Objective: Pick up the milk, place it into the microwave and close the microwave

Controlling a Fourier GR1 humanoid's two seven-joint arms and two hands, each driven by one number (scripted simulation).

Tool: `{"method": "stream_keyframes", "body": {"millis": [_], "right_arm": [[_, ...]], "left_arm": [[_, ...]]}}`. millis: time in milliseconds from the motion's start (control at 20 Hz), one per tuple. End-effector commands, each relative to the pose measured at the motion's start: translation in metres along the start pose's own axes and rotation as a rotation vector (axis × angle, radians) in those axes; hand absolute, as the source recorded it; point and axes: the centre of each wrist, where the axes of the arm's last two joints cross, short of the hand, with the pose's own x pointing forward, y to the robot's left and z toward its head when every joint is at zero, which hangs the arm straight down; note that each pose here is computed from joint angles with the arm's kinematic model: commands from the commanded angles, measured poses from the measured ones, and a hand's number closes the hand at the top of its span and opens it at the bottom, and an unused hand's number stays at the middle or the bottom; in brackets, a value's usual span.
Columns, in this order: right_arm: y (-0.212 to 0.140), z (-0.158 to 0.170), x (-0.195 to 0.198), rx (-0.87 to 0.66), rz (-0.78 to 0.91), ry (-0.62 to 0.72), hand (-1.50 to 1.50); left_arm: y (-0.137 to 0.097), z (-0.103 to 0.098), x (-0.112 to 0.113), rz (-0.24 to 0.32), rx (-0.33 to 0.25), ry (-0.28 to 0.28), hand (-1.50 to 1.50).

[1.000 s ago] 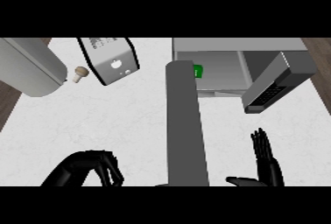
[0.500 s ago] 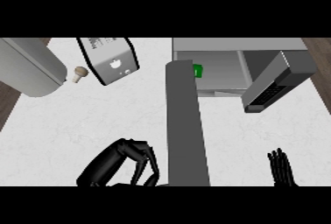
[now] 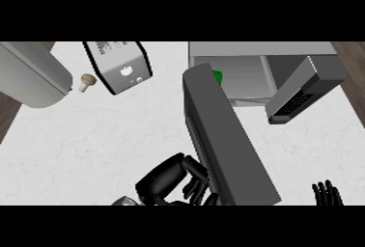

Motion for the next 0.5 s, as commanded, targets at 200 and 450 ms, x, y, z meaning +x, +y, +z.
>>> {"method": "stream_keyframes", "body": {"millis": [200,450], "right_arm": [[-0.005,-0.026,0.03,0.131,-0.1,-0.128,-1.5],[0.008,-0.025,0.046,0.193,-0.17,-0.2,-1.5]], "left_arm": [[-0.041,-0.047,-0.027,-0.094,-0.082,0.099,1.5],[-0.061,-0.055,-0.026,-0.042,-0.08,0.169,1.5]]}}
